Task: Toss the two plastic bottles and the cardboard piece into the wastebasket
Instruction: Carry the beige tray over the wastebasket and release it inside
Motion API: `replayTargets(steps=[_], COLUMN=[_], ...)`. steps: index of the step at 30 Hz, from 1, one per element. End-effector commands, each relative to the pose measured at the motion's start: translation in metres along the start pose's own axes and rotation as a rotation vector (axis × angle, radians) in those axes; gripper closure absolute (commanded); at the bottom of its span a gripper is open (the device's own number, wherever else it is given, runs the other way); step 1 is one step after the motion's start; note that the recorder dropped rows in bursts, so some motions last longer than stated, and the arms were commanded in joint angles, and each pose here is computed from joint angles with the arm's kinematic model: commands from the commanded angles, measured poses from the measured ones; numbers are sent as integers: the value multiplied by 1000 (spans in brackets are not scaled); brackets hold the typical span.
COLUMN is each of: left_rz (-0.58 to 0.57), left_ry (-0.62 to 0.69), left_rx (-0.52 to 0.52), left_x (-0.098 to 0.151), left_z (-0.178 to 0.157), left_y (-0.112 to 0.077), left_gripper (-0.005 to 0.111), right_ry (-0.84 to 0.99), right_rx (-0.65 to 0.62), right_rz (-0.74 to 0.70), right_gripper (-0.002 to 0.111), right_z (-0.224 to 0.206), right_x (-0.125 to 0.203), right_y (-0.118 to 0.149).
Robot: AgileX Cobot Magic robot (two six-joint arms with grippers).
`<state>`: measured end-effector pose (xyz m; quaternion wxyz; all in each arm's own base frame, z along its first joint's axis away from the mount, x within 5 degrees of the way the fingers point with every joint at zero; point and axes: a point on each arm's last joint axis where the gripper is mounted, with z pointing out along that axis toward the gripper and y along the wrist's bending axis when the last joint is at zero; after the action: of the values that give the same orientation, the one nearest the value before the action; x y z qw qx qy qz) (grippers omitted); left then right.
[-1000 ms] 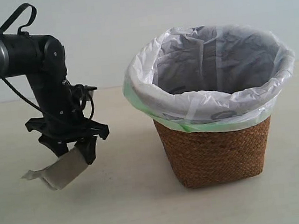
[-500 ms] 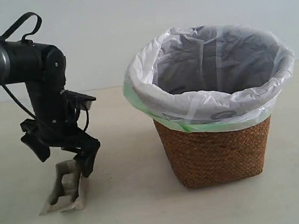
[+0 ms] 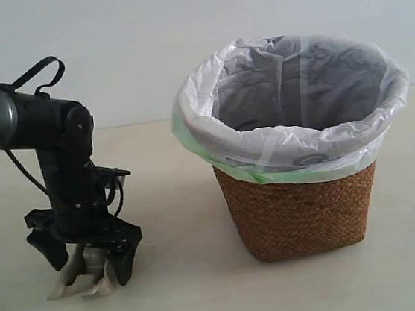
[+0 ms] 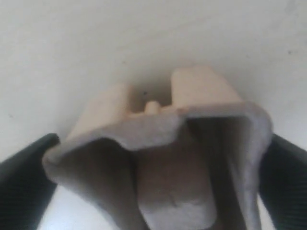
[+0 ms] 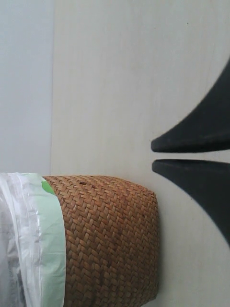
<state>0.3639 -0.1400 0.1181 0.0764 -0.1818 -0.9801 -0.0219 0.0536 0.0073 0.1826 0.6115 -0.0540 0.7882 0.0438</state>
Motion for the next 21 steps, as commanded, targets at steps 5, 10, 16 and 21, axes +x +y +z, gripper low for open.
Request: replayTargets(steps=[5, 10, 16, 21], left_rz=[-17, 19, -65, -155], left_ry=[-18, 8, -210, -486], left_rx=[-8, -148, -402, -552], left_x=[-1, 2, -1, 14], left_z=[0, -12, -95, -187], left_y=[1, 13, 37, 51], left_gripper=[100, 100, 100, 103], right_ry=[-16, -16, -16, -16], right_rx=[1, 1, 1, 1], right_rz=[-13, -13, -13, -13], right_gripper=[106, 106, 106, 106], right_z=[-1, -1, -1, -1], right_x=[-1, -1, -1, -1], right_y=[0, 0, 0, 0])
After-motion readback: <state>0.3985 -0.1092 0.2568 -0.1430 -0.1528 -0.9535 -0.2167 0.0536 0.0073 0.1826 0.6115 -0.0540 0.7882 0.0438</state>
